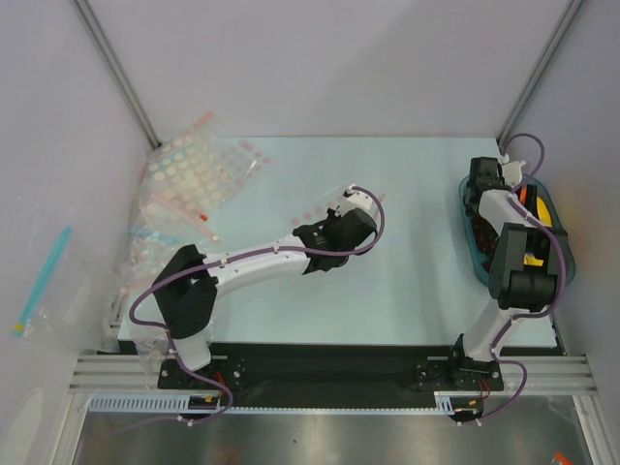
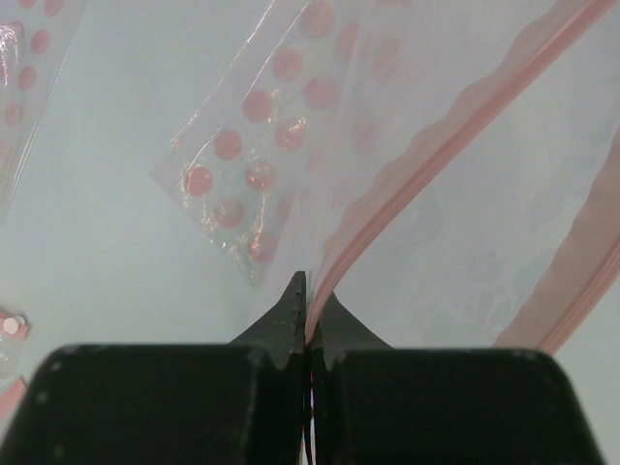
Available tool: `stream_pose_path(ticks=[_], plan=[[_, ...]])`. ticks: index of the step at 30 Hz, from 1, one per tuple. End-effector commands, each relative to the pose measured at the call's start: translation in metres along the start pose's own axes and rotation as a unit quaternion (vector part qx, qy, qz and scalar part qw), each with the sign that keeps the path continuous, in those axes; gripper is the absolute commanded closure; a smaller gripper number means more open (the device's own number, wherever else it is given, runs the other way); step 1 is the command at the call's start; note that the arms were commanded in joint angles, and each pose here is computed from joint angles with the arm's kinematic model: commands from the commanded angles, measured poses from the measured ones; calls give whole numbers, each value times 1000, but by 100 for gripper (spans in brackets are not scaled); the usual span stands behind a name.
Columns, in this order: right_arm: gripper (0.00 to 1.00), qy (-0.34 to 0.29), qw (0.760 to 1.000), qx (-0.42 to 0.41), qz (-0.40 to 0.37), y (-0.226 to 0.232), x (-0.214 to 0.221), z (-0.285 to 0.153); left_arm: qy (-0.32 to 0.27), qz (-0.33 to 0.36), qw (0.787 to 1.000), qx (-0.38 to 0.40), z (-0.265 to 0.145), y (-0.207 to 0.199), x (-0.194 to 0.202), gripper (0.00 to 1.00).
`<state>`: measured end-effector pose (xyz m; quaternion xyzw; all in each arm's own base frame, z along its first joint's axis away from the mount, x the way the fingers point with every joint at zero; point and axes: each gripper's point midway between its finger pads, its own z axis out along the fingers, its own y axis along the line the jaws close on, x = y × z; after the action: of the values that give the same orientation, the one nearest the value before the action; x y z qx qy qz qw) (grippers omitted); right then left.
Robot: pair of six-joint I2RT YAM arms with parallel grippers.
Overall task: Place the food in the zip-top bag and seal the zipper
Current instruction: Pick up the fake fruit from the bin.
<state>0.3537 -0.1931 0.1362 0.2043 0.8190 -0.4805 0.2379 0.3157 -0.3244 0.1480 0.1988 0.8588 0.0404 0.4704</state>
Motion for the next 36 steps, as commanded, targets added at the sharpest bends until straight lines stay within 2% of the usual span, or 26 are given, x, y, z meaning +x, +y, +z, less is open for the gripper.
stream_pose_path(ticks=[1, 2, 5, 7, 8, 11, 15, 16, 17, 19, 20, 22, 25, 26, 27, 29, 34, 36], plan=[[26, -9, 997, 54, 61, -27, -14, 2, -25, -10, 1000, 0, -10, 2, -21, 100], [40, -13, 996, 54, 74, -32, -15, -1, -24, -10, 1000, -1, -10, 3, -21, 100], [60, -21, 993, 47, 105, -40, -16, -4, -26, -11, 1000, -2, -11, 4, -22, 100], [65, -30, 991, 46, 119, -50, -18, -9, -27, -11, 1000, -2, -12, 4, -22, 100], [72, -33, 990, 47, 129, -53, -19, -11, -27, -12, 1000, -3, -12, 5, -22, 100], [82, -46, 986, 42, 154, -63, -25, -21, -28, -12, 1000, -3, -12, 5, -23, 100], [86, -61, 981, 38, 182, -76, -30, -31, -28, -12, 1000, -5, -12, 6, -23, 100], [84, -65, 980, 24, 185, -75, -31, -34, -29, -12, 1000, -4, -13, 6, -24, 100], [71, -64, 982, 13, 180, -72, -30, -33, -29, -13, 999, -3, -13, 6, -24, 100], [52, -55, 984, -7, 170, -62, -26, -31, -29, -13, 999, -6, -13, 7, -23, 100], [45, -51, 985, -14, 166, -57, -25, -30, -29, -13, 999, -6, -13, 7, -23, 100], [40, -45, 987, -34, 153, -45, -22, -29, -28, -12, 1000, -6, -13, 7, -23, 100], [20, -20, 991, -47, 124, -26, -11, -23, -29, -12, 999, -5, -13, 6, -23, 100], [9, -14, 992, -48, 117, -22, -7, -21, -30, -13, 999, -5, -13, 6, -24, 100], [5, -3, 993, -49, 108, -15, -1, -18, -30, -13, 999, -5, -13, 6, -24, 100], [0, 9, 993, -56, 105, -9, 7, -14, -29, -12, 999, -6, -14, 7, -23, 100], [0, 52, 993, -41, 100, -3, 33, 1, -32, -16, 999, -5, -16, 8, -25, 100], [0, 63, 990, -12, 127, -13, 40, 8, -33, -17, 999, -4, -16, 8, -25, 100]])
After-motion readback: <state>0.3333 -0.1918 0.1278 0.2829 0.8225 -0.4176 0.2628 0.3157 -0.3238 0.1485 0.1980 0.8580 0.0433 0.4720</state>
